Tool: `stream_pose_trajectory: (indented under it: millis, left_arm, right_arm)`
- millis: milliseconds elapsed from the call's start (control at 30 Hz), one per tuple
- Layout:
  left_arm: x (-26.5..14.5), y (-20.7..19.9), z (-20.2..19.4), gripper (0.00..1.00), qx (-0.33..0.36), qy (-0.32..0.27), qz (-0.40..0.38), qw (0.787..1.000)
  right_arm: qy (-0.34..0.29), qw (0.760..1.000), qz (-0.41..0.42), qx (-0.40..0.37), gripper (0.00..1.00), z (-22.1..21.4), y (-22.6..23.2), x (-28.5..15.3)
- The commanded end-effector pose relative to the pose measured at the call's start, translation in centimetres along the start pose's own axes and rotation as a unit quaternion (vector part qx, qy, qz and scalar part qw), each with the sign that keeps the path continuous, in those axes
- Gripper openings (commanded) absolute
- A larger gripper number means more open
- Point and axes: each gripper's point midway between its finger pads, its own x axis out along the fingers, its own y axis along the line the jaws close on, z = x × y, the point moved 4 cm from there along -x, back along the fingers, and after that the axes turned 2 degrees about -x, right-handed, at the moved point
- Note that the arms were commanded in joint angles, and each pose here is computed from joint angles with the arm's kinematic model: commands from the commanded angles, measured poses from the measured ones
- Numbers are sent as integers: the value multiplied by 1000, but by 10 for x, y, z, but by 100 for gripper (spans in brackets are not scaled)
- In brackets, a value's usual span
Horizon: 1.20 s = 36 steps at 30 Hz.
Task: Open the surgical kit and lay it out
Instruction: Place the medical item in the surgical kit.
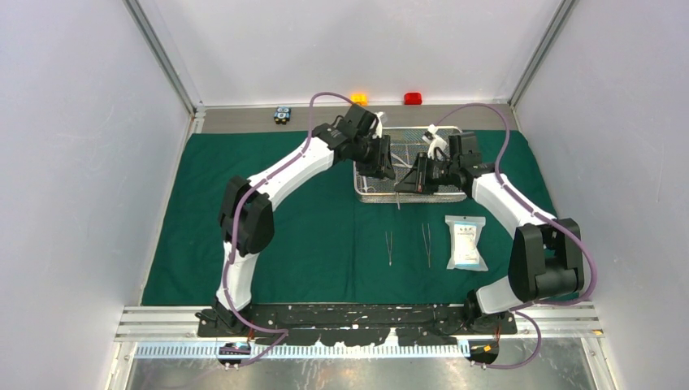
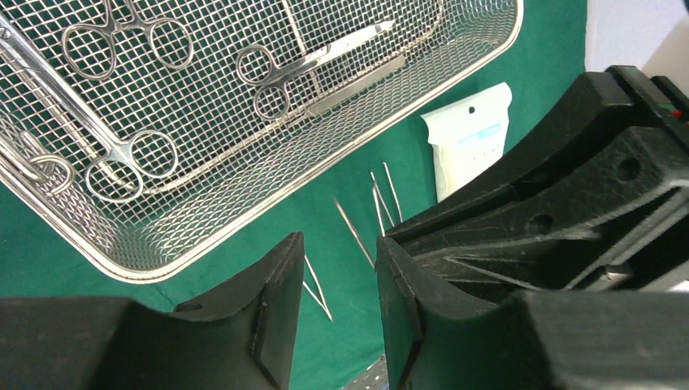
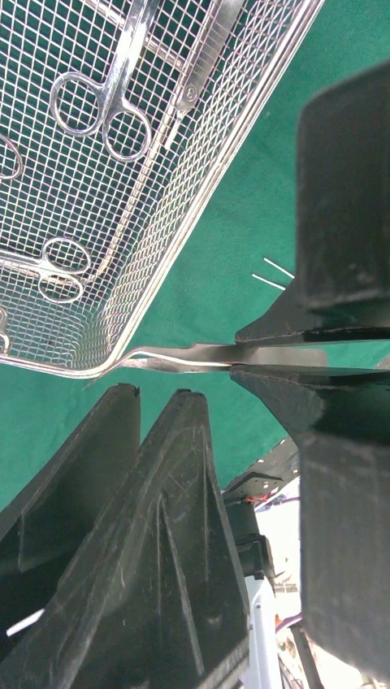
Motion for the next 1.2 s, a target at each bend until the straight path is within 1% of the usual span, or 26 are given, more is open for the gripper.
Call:
stream_pose_trajectory:
  millis: [0, 200, 467, 833, 1167]
  left_arm:
    - [-19, -29, 16, 40, 13, -26, -44, 999]
    - [-12, -31, 18, 40, 6, -21, -47, 999]
    - [0, -22, 17, 40, -2, -14, -18, 1000]
    - [7, -20, 14, 42, -9, -10, -8, 1000]
    - [18, -17, 10, 40, -20, -2, 2, 1000]
  right_arm:
    - [-15, 1000, 7, -18, 1, 10, 3, 1]
    - [-13, 1000, 9, -16, 1, 10, 3, 2]
    - [-13, 1000, 12, -16, 1, 11, 4, 1]
    - [-8, 1000, 15, -8, 1, 10, 2, 4]
    - [-12, 1000, 16, -10, 1, 11, 4, 3]
